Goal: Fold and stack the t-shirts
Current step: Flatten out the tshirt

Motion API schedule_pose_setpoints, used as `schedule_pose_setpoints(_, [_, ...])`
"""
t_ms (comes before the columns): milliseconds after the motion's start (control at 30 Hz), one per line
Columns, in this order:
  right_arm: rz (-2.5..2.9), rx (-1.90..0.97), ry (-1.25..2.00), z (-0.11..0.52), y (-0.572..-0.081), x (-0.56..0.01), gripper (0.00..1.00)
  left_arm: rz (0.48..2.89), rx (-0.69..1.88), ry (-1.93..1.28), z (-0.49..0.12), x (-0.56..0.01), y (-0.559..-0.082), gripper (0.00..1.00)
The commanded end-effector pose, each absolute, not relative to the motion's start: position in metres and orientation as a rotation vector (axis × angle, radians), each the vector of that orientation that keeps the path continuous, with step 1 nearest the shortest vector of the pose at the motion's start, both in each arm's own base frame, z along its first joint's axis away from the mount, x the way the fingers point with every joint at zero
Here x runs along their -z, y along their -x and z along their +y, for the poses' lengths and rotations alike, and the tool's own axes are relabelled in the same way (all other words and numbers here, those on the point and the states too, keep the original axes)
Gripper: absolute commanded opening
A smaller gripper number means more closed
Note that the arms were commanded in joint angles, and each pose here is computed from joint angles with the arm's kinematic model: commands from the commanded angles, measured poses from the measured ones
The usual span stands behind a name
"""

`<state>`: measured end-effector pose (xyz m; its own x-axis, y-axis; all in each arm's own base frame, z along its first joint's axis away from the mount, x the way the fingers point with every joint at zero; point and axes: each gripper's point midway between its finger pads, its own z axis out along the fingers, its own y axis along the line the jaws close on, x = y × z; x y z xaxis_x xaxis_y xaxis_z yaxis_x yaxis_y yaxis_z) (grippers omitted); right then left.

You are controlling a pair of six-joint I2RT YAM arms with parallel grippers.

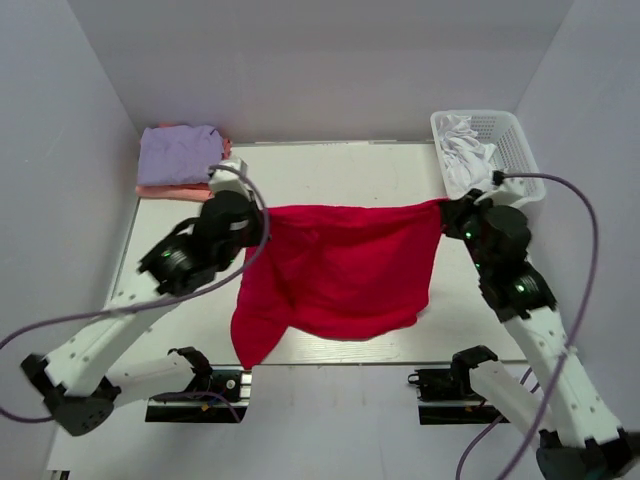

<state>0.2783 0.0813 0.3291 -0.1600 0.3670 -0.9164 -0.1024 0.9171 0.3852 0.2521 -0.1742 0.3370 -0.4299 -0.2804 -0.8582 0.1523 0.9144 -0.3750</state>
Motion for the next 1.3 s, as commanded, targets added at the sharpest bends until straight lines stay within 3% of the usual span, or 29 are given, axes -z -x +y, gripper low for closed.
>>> schedule_pose_setpoints(0, [1.573, -0.361, -0.261, 0.073, -0.308, -0.342, 0.00, 1.951, 0.266, 0.307, -0.148, -0.310, -0.277, 0.00])
schedule_pose_setpoints(367, [1.707, -0.157, -0.303, 0.074, -0.392, -0.288, 0.00, 2.015, 0.026, 0.388, -0.162, -0.261, -0.359, 0.00])
schedule_pose_setpoints(600, [1.825, -0.105, -0.295, 0.086, -0.450, -0.242, 0.00, 2.040, 0.049, 0.355, -0.163, -0.240, -0.428, 0.00])
schedule_pose_setpoints(700, [1.806, -0.103, -0.308, 0.086, -0.469, -0.251, 0.00, 2.095, 0.002, 0.330, -0.162, -0.210, -0.462, 0.00])
schedule_pose_setpoints(1033, [1.958, -0.107, -0.299, 0.109, -0.545, -0.169, 0.00, 2.221, -0.023, 0.271, -0.158, -0.122, -0.545, 0.00])
schedule_pose_setpoints(1067, [1.956, -0.105, -0.299, 0.113, -0.564, -0.163, 0.00, 2.192, -0.006, 0.277, -0.163, -0.131, -0.556, 0.07])
schedule_pose_setpoints(1100, [1.950, -0.104, -0.300, 0.114, -0.571, -0.161, 0.00, 2.193, -0.010, 0.299, -0.153, -0.128, -0.567, 0.23])
schedule_pose_setpoints(1133, [1.940, -0.093, -0.294, 0.114, -0.586, -0.159, 0.01, 2.198, -0.013, 0.298, -0.155, -0.126, -0.573, 0.46])
schedule_pose_setpoints(1167, [1.929, -0.094, -0.288, 0.116, -0.601, -0.158, 0.04, 2.197, -0.021, 0.313, -0.153, -0.124, -0.589, 0.99])
schedule_pose_setpoints(1200, [1.893, -0.084, -0.273, 0.116, -0.614, -0.176, 0.29, 2.210, 0.005, 0.300, -0.152, -0.124, -0.597, 1.00])
schedule_pose_setpoints(1233, [1.937, -0.059, -0.262, 0.116, -0.619, -0.155, 0.48, 2.181, 0.036, 0.298, -0.157, -0.147, -0.608, 1.00])
schedule_pose_setpoints(1267, [1.933, -0.064, -0.255, 0.121, -0.630, -0.156, 0.70, 2.210, 0.036, 0.297, -0.156, -0.131, -0.613, 1.00])
